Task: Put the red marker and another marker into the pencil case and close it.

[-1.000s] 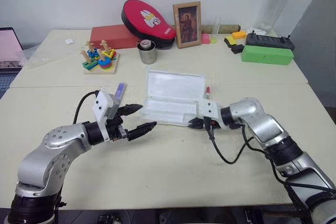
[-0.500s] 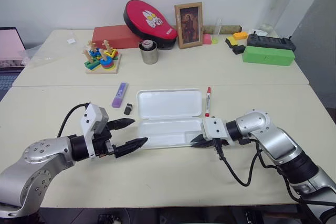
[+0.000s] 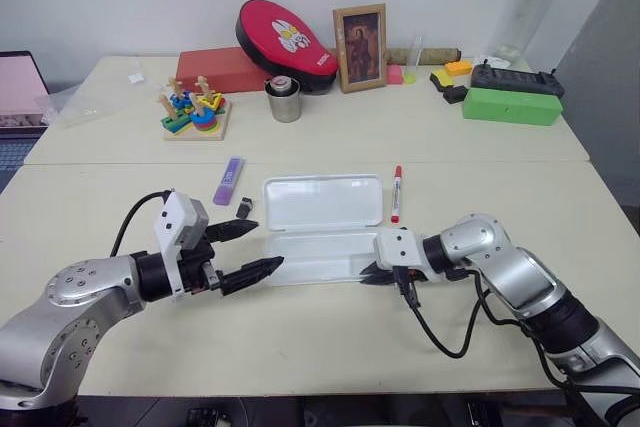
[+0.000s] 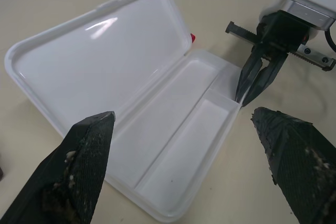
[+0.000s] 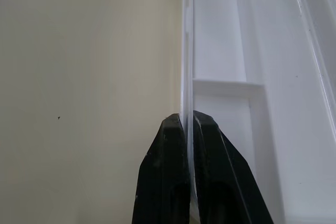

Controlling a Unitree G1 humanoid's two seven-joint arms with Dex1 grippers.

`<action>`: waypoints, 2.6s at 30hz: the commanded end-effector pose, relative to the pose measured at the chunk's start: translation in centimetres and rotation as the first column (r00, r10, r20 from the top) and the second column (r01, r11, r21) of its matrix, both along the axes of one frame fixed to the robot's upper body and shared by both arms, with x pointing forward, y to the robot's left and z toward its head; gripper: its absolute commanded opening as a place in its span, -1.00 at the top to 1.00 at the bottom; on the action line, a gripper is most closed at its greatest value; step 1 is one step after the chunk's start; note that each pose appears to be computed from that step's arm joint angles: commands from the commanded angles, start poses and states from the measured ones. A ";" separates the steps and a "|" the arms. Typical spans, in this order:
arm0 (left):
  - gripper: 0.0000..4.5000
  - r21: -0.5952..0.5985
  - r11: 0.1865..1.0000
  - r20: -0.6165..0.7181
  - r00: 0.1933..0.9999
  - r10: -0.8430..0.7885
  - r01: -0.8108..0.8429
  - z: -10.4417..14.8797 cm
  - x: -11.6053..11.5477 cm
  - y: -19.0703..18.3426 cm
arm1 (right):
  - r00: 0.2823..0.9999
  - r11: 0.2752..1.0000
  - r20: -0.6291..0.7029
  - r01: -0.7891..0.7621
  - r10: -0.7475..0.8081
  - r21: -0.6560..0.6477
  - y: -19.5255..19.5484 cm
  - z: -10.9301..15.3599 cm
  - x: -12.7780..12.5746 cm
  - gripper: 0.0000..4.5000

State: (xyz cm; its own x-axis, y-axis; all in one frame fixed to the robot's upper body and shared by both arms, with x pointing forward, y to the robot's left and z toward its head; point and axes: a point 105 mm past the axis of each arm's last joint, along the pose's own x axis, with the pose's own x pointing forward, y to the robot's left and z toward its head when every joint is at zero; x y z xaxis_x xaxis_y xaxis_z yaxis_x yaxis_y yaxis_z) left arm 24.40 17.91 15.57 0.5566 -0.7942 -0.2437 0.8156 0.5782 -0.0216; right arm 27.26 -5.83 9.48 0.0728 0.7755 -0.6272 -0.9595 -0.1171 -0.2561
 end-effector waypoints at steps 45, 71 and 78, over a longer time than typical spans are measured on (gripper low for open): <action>-1.00 -0.023 0.977 0.108 0.972 -0.208 0.212 1.2 3.2 -4.4 | 0.758 0.728 -0.080 0.646 -0.648 0.229 -4.6 5.3 9.5 -0.99; -1.00 -0.015 0.978 0.117 0.972 -0.203 0.206 1.2 2.5 -4.6 | 0.623 0.579 -0.066 0.756 -0.779 0.305 -6.1 7.5 11.4 -0.99; -1.00 -0.014 0.976 0.115 0.970 -0.214 0.217 1.4 2.3 -4.8 | 0.535 0.505 -0.074 0.828 -0.842 0.243 -7.3 5.6 11.6 -0.99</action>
